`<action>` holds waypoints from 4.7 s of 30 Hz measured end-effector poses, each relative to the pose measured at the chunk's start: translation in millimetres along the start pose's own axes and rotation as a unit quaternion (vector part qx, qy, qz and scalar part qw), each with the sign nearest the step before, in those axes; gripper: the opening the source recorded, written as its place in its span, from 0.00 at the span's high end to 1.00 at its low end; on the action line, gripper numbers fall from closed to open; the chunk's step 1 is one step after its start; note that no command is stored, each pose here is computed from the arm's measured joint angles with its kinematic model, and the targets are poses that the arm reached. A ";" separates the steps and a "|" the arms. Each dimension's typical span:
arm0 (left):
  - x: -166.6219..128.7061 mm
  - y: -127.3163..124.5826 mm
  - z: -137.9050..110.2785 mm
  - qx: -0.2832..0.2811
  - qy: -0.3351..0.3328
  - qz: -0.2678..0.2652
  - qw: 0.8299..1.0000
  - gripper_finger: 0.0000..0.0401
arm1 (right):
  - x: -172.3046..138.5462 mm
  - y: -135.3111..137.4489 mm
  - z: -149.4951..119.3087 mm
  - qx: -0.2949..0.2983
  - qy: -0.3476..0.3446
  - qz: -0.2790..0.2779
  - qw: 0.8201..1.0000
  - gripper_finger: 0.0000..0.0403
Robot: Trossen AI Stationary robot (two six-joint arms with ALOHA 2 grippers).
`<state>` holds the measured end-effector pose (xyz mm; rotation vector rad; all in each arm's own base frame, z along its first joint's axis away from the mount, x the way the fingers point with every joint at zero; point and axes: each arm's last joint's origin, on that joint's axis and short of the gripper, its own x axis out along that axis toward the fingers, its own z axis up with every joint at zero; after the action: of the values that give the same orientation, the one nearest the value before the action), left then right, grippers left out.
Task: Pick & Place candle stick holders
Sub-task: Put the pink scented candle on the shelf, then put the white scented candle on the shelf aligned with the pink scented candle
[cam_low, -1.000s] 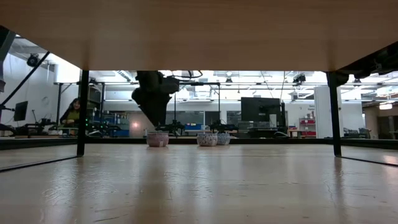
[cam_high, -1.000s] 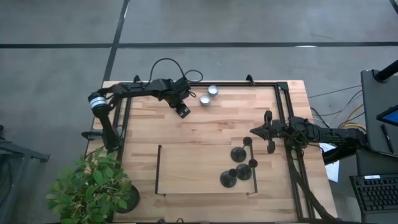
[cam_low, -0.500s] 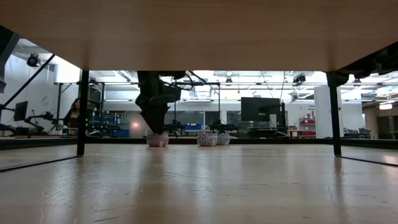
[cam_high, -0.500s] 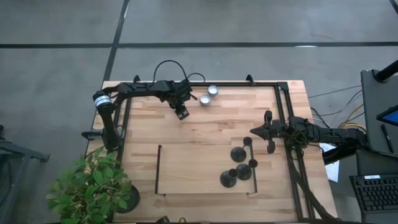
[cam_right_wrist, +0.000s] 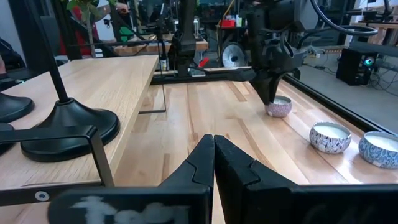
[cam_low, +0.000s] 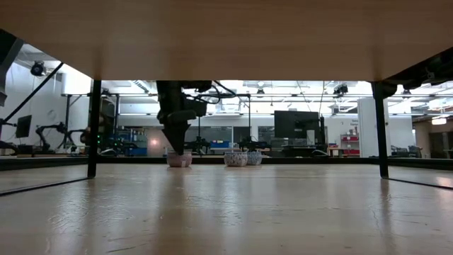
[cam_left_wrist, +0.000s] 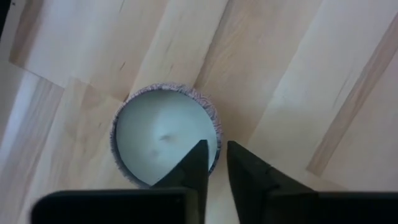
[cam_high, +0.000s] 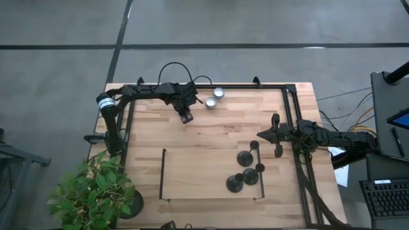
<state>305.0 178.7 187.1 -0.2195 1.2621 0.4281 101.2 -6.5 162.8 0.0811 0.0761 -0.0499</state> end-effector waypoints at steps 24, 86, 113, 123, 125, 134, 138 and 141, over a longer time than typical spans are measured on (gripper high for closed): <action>-22.7 -8.3 14.0 0.038 -0.009 -0.006 0.999 1.00 | 0.0 0.0 0.0 0.000 0.000 0.000 1.000 0.98; -224.1 -272.5 -110.1 0.131 -0.029 -0.212 0.968 1.00 | 0.0 0.0 0.0 0.000 0.000 0.000 1.000 0.98; -221.0 -314.8 -143.6 0.085 -0.013 -0.224 0.971 1.00 | 0.0 0.0 0.0 0.000 0.000 0.000 1.000 0.98; -220.8 -314.5 -142.1 0.066 -0.019 -0.221 0.973 0.84 | 0.0 0.0 0.0 0.000 0.000 0.000 1.000 0.98; -220.7 -314.4 -142.0 0.065 -0.021 -0.219 0.973 0.80 | 0.0 0.0 0.0 0.000 0.000 0.000 1.000 0.98; -239.1 -292.4 -125.7 0.062 -0.087 -0.209 0.972 0.73 | 0.0 0.0 0.0 0.000 0.000 0.000 1.000 0.98; -243.9 -275.3 -108.9 0.060 -0.156 -0.156 0.974 0.73 | 0.0 0.0 0.0 0.000 0.000 0.000 1.000 0.98; -242.2 -258.6 -91.1 0.086 -0.177 -0.128 0.972 0.73 | 0.0 0.0 0.0 0.000 0.000 0.000 1.000 0.98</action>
<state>278.4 -135.9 371.8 -0.1476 0.8989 0.1247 101.2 -6.4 162.8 0.0812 0.0761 -0.0498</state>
